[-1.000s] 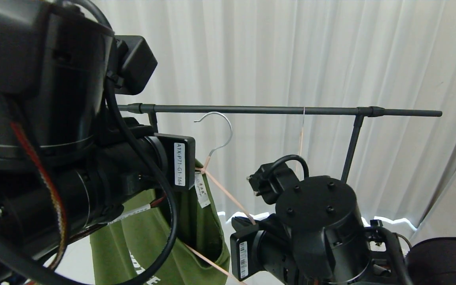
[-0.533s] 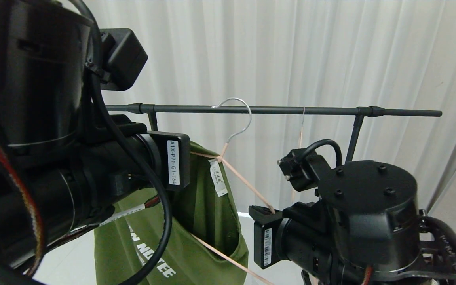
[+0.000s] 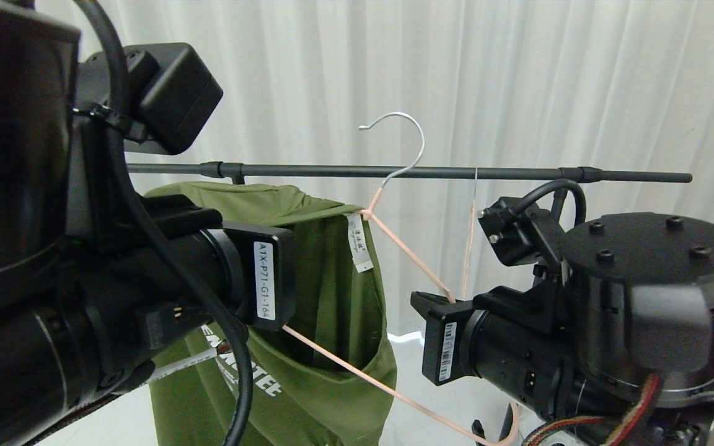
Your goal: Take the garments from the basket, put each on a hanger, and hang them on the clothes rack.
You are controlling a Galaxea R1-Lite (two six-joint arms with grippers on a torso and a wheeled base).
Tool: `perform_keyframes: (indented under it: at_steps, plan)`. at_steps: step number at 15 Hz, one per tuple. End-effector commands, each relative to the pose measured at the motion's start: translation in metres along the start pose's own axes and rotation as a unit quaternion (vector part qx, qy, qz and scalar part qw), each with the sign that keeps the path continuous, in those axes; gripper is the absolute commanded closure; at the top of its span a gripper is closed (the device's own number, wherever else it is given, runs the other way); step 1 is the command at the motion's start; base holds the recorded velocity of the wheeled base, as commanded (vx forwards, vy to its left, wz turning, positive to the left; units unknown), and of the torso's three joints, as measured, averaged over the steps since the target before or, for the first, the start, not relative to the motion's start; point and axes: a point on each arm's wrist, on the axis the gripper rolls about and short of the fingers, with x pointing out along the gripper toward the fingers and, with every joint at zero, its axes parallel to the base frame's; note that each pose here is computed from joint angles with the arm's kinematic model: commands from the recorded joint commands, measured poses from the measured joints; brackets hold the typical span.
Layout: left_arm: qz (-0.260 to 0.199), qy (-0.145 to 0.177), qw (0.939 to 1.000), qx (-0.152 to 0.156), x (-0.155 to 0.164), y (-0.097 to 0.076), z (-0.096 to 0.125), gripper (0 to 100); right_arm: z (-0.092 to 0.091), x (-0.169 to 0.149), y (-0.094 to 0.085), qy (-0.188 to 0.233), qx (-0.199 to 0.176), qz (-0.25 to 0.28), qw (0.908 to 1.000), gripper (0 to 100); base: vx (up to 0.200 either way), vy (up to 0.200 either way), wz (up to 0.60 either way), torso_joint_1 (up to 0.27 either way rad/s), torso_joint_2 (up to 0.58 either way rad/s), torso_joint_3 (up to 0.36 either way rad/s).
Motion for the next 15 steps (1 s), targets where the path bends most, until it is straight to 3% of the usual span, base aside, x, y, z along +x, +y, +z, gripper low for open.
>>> perform_keyframes:
  at_steps: [1, 5, 6, 9, 13, 15]
  plan:
    - [-0.001, 0.002, 1.0, 0.001, 0.0, 0.0, -0.001, 100, 0.006, -0.007, 0.001, -0.011, 0.004, 0.004, 0.9999, 100, 0.0, 0.0, 0.0, 0.0, 0.0, 0.0]
    - [-0.008, 0.0, 1.0, -0.002, 0.001, -0.002, -0.001, 100, 0.005, -0.012, 0.005, -0.016, -0.006, 0.004, 0.9998, 100, 0.0, 0.0, 0.0, 0.0, 0.0, 0.0]
    - [-0.008, -0.002, 1.0, -0.004, 0.001, -0.002, 0.0, 0, 0.005, -0.012, 0.005, -0.018, -0.013, 0.003, 0.9998, 100, 0.0, 0.0, 0.0, 0.0, 0.0, 0.0]
    - [-0.016, -0.013, 0.9997, -0.011, -0.006, 0.001, 0.004, 0, 0.008, -0.018, 0.012, -0.047, -0.02, 0.005, 0.9987, 100, 0.0, 0.0, 0.0, 0.0, 0.0, 0.0]
    - [-0.09, -0.037, 0.9952, -0.01, -0.042, -0.006, 0.007, 0, 0.012, -0.027, 0.011, -0.069, -0.025, -0.017, 0.9971, 100, 0.0, 0.0, 0.0, 0.0, 0.0, 0.0]
    - [-0.099, -0.04, 0.9943, -0.007, -0.046, -0.007, 0.007, 0, 0.013, -0.03, 0.009, -0.073, -0.029, -0.023, 0.9966, 100, 0.0, 0.0, 0.0, 0.0, 0.0, 0.0]
